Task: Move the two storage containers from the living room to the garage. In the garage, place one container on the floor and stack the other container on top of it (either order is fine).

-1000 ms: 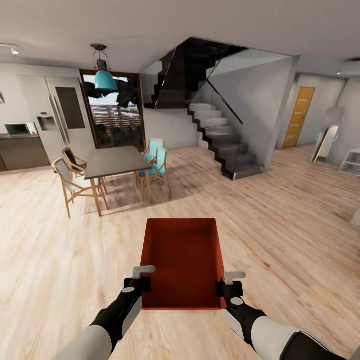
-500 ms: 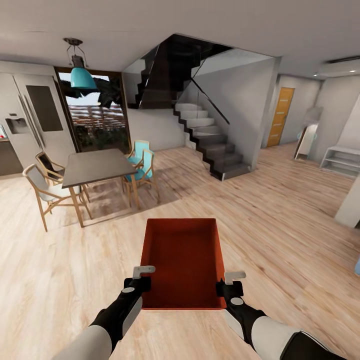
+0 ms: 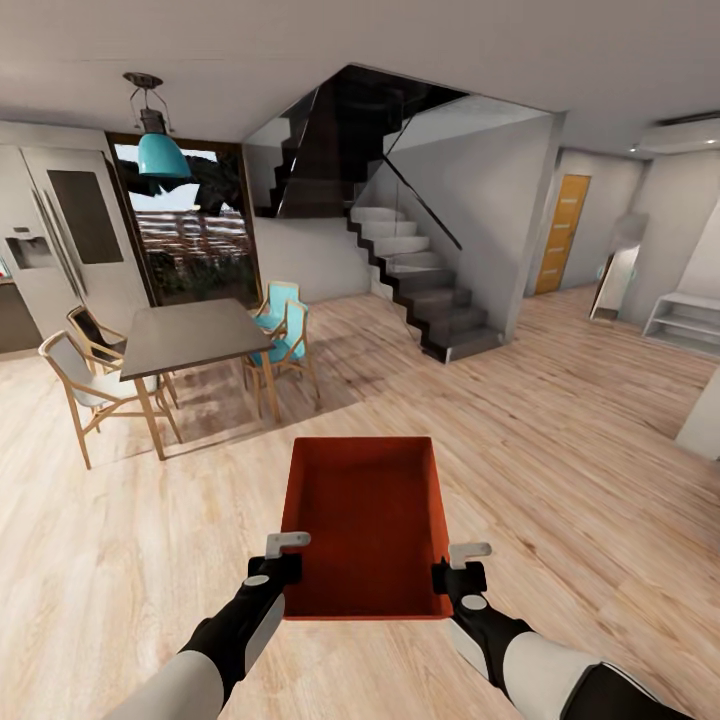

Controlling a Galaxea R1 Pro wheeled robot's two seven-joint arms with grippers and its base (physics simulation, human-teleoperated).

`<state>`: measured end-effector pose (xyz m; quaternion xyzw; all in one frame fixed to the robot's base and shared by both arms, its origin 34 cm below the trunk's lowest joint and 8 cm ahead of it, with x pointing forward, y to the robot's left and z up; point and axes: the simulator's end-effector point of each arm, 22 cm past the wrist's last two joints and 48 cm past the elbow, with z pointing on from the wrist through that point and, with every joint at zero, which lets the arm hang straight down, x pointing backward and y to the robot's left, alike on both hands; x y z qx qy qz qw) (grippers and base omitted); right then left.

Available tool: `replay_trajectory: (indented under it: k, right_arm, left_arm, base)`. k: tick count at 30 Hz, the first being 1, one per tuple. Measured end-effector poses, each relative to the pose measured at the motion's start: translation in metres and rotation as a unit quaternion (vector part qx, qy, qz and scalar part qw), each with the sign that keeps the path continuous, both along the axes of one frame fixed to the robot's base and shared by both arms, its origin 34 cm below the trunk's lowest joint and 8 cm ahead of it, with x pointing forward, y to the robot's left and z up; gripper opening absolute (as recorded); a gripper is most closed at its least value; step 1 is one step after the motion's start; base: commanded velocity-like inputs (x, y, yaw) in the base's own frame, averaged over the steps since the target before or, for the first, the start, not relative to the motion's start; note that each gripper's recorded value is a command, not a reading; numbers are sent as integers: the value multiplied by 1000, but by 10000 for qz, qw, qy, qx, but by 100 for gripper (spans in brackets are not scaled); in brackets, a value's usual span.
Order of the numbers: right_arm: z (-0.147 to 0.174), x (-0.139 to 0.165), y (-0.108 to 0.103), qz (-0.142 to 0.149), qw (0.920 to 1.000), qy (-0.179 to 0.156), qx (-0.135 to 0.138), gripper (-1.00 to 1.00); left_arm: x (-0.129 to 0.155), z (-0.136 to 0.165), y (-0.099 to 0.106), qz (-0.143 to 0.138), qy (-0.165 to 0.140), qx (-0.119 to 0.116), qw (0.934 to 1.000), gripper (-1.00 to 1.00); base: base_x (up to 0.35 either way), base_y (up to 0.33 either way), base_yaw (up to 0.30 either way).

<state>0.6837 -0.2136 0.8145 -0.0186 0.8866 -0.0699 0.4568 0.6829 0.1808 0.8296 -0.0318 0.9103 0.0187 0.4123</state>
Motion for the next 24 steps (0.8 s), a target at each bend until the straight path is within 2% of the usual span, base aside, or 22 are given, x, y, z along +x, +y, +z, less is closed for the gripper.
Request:
replay_trajectory:
  k: [6, 24]
  right_arm:
    - [-1, -1, 0, 9, 10000, 27, -19, -100]
    - [2, 2, 0, 39, 10000, 3, -35, -100]
  left_arm:
    - [-2, -2, 0, 4, 24, -7, 10000, -100]
    - [-1, 0, 0, 28, 4, -29, 10000, -100]
  base:
    - [119, 0, 0]
    - [314, 0, 0]
